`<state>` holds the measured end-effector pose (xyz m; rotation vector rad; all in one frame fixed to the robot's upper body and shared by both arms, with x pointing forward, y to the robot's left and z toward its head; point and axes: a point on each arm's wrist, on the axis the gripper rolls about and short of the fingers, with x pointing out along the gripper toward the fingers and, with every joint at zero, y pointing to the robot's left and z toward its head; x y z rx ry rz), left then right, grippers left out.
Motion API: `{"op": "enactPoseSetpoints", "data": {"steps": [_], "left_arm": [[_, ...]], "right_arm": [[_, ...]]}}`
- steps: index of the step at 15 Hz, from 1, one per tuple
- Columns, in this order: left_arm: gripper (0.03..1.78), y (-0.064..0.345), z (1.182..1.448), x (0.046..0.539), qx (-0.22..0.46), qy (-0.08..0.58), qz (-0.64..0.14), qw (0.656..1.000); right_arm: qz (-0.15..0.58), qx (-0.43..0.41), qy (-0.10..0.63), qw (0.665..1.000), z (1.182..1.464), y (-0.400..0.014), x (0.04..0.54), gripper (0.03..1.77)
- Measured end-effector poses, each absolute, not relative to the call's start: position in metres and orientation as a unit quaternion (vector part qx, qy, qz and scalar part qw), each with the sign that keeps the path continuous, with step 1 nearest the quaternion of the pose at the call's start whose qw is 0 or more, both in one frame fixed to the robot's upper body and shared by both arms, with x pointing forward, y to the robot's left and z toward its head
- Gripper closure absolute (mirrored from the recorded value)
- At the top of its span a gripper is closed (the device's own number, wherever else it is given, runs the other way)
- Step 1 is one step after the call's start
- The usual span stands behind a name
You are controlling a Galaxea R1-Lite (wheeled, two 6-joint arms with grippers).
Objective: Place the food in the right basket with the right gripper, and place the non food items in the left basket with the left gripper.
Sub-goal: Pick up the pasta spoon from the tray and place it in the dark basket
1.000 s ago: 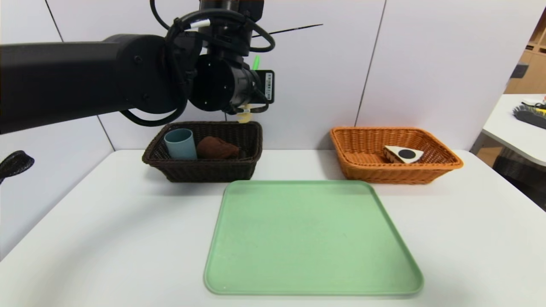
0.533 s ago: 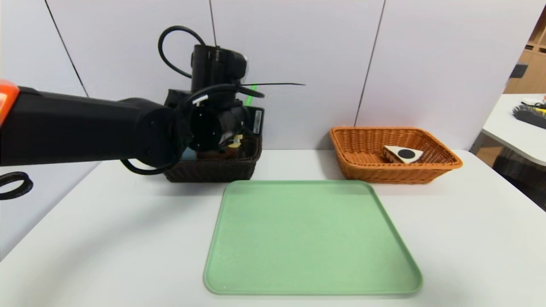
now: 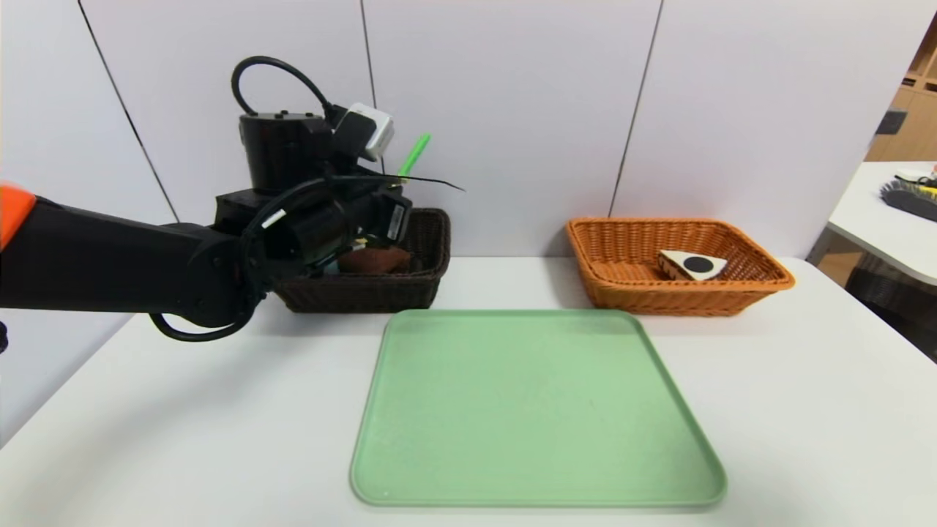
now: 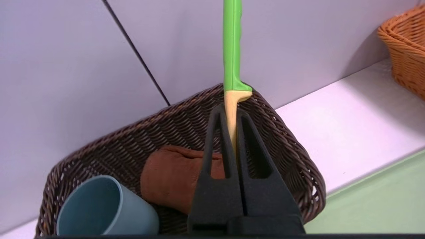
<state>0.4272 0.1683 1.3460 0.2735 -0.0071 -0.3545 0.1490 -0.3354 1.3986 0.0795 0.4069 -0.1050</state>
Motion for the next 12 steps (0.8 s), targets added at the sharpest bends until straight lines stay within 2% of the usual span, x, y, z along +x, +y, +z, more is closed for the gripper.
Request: {"op": "enactPoseSetpoints", "data": {"steps": [5, 12], "left_arm": [[1.76, 0.193, 1.339, 0.438, 0.165, -0.006, -0.207, 0.964], [1.76, 0.205, 1.308, 0.452, 0.179, 0.038, -0.194, 0.964]], "right_arm": [[-0.052, 0.040, 0.198, 0.978, 1.399, -0.336, 0.146, 0.10], [-0.053, 0.040, 0.199, 0.978, 1.398, -0.336, 0.146, 0.10]]}}
